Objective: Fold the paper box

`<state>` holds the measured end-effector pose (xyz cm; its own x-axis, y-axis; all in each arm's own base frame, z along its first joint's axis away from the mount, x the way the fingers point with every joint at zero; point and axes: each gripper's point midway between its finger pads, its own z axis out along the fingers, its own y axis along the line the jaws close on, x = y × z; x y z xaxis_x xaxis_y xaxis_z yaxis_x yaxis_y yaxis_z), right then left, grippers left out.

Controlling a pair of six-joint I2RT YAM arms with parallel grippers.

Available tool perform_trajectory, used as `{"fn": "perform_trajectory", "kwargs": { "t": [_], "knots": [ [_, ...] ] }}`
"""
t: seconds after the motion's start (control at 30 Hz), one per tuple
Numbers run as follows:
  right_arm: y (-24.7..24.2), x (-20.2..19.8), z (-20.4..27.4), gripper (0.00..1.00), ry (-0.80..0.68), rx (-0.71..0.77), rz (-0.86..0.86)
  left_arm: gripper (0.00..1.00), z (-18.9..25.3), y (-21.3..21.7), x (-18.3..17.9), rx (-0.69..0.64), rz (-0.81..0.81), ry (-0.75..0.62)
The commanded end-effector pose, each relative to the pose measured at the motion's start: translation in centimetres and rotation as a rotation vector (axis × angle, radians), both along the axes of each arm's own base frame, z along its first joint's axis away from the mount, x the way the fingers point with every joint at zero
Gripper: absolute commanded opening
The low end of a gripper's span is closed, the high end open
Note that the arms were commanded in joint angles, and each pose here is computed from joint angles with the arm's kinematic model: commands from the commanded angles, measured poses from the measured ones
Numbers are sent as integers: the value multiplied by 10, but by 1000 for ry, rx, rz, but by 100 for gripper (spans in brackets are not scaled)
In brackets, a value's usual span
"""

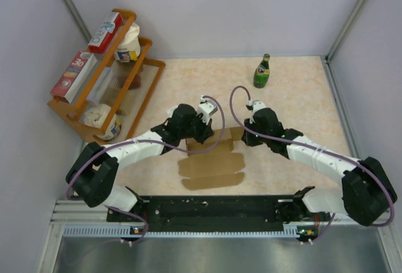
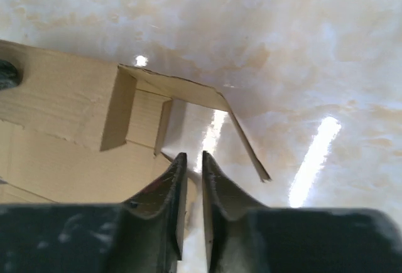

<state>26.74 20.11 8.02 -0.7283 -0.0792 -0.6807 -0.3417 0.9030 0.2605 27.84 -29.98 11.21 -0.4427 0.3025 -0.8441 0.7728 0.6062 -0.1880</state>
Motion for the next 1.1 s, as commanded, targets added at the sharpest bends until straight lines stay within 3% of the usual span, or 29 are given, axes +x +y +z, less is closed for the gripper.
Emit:
{"fn": "perform_trajectory", "kwargs": {
  "t": [0.0, 0.13, 0.43, 0.57, 0.87, 1.07],
  "knots": [
    [-24, 12, 37, 23, -115, -65, -82, 0, -3, -1, 1, 22, -6, 8],
    [-36, 15, 55, 36, -159, -107, -105, 0, -3, -1, 1, 22, -5, 9],
    [-33, 19, 56, 50, -148, -205, 7, 0, -3, -1, 1, 26, -5, 7],
    [-31, 21, 54, 51, -150, -220, 35, 0, -4, -1, 1, 26, -3, 11],
    [-25, 32, 50, 35, -135, -147, 59, 0, -4, -1, 1, 28, -4, 10],
    [-25, 35, 46, 34, -124, -143, 59, 0, -3, -1, 1, 27, -2, 11]
  ]
}}
